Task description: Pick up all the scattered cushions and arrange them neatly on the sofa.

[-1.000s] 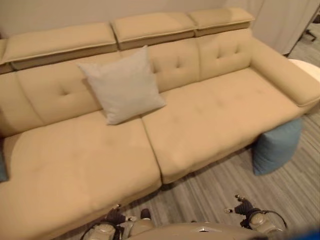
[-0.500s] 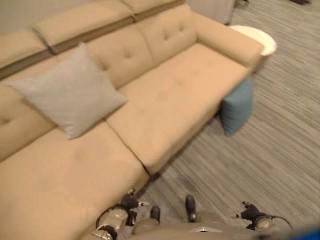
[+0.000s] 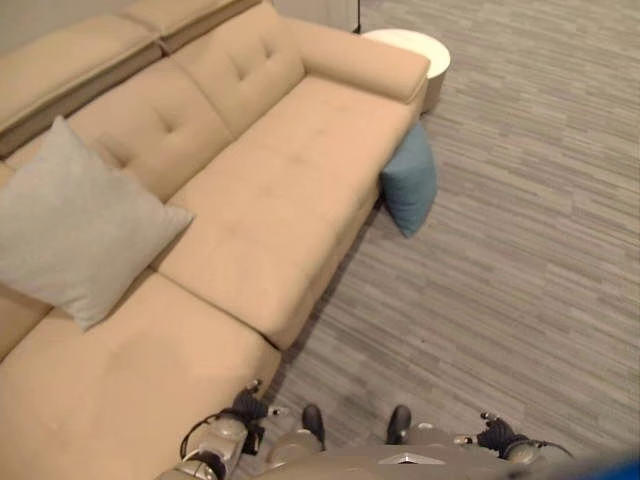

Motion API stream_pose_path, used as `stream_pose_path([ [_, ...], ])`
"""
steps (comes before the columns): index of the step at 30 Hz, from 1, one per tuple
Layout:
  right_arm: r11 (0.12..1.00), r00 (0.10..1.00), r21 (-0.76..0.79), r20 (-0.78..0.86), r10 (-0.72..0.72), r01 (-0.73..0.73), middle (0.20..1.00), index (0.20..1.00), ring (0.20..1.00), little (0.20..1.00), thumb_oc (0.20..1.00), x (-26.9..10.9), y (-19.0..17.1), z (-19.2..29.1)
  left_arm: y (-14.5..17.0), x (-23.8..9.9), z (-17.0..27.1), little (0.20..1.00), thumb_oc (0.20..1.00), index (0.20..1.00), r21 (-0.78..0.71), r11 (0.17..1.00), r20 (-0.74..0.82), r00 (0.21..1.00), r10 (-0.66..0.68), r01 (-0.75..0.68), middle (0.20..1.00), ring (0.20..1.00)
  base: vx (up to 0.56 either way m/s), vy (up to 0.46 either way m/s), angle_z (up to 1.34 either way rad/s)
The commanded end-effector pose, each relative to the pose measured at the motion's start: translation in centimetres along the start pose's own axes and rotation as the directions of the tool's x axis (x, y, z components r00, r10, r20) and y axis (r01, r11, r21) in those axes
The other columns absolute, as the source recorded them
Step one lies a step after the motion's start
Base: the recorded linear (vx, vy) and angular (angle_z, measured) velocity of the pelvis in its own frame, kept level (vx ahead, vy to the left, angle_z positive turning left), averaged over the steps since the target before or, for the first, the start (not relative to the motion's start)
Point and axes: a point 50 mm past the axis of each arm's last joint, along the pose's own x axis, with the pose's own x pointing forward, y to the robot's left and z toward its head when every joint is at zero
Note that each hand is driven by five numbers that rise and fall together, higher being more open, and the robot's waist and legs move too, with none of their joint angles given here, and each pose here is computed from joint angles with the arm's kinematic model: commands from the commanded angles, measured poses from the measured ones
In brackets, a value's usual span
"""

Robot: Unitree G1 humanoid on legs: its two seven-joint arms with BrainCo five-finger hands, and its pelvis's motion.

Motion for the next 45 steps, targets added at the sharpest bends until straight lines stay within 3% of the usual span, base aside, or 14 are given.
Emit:
stream_pose_path([
  [1, 0.999, 0.999, -0.039, 0.040, -0.017, 0.018, 1.000, 1.000, 1.000, 1.000, 1.000, 0.3, -0.6, 1.5, 0.5, 0.4, 1.7, 1.000, 1.000, 1.000, 0.019, 1.000, 0.043, 0.999, 0.017, -0.018, 1.000, 1.000, -0.02, -0.162, -0.26],
  [9, 0.999, 0.997, -0.003, 0.051, -0.050, 0.050, 1.000, 1.000, 1.000, 1.000, 1.000, 0.4, -1.6, 1.7, -0.9, 0.3, 1.3, 1.000, 1.000, 1.000, 0.013, 1.000, 0.026, 1.000, -0.017, 0.016, 1.000, 1.000, 0.02, -0.153, -0.20],
  [24, 0.999, 0.998, -0.022, 0.050, -0.034, 0.035, 1.000, 1.000, 1.000, 1.000, 1.000, 0.4, -1.2, 1.9, -0.6, 0.1, 0.2, 1.000, 1.000, 1.000, -0.002, 1.000, -0.003, 1.000, 0.003, -0.003, 1.000, 1.000, 0.23, -0.020, -0.41],
  [34, 0.998, 0.988, -0.029, 0.146, -0.048, 0.052, 1.000, 1.000, 1.000, 1.000, 1.000, 0.6, -1.8, 4.9, 0.5, 0.6, 3.2, 1.000, 1.000, 1.000, 0.012, 0.999, 0.086, 0.996, 0.040, -0.042, 1.000, 1.000, 0.29, 0.001, -0.32],
  [45, 0.999, 0.995, 0.011, 0.092, -0.039, 0.038, 1.000, 1.000, 1.000, 1.000, 1.000, 0.5, -1.2, 3.0, -1.3, 0.3, 1.6, 1.000, 1.000, 1.000, -0.032, 0.999, 0.037, 0.999, -0.012, 0.013, 1.000, 1.000, 0.29, -0.194, 0.09],
])
